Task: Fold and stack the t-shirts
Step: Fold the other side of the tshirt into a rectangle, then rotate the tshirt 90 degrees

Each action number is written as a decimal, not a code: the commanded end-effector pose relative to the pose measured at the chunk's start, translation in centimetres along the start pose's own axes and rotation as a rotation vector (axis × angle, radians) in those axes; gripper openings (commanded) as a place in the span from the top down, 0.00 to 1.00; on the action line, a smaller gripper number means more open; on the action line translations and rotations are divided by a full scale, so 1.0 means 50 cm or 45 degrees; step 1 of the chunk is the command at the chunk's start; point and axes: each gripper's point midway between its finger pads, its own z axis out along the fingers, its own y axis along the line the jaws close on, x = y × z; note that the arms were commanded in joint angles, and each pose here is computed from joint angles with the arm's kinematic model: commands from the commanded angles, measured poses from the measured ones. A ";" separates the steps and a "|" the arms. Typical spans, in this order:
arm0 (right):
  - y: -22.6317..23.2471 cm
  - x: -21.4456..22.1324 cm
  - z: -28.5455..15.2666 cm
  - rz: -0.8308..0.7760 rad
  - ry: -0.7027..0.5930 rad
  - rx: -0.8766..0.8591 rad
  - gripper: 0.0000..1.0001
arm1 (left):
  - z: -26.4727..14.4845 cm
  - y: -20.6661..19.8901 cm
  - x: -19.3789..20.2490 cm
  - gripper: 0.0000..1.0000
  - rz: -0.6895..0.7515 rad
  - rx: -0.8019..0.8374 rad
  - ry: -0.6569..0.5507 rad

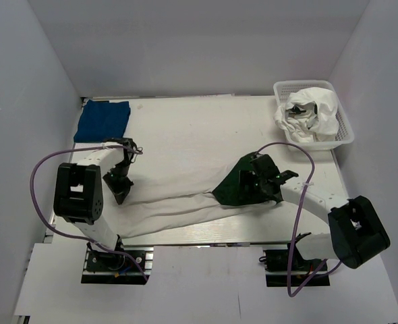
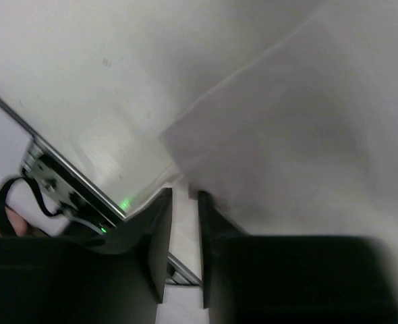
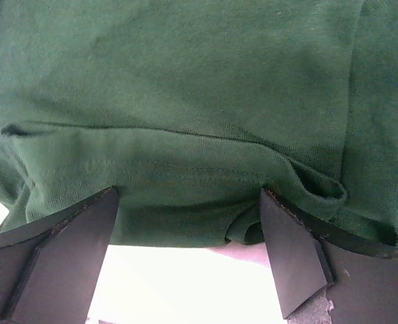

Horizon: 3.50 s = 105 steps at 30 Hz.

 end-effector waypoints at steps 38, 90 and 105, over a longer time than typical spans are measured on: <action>0.000 -0.125 0.120 0.150 0.210 0.079 0.10 | -0.038 -0.278 0.159 0.00 0.539 0.599 0.122; 0.300 -0.434 0.054 -0.140 -0.171 -0.189 0.10 | -0.376 -0.155 0.010 0.00 0.113 0.564 -0.622; 0.279 -0.266 0.214 -0.211 0.128 -0.070 0.10 | -0.238 -0.169 0.091 0.00 0.251 0.664 -0.278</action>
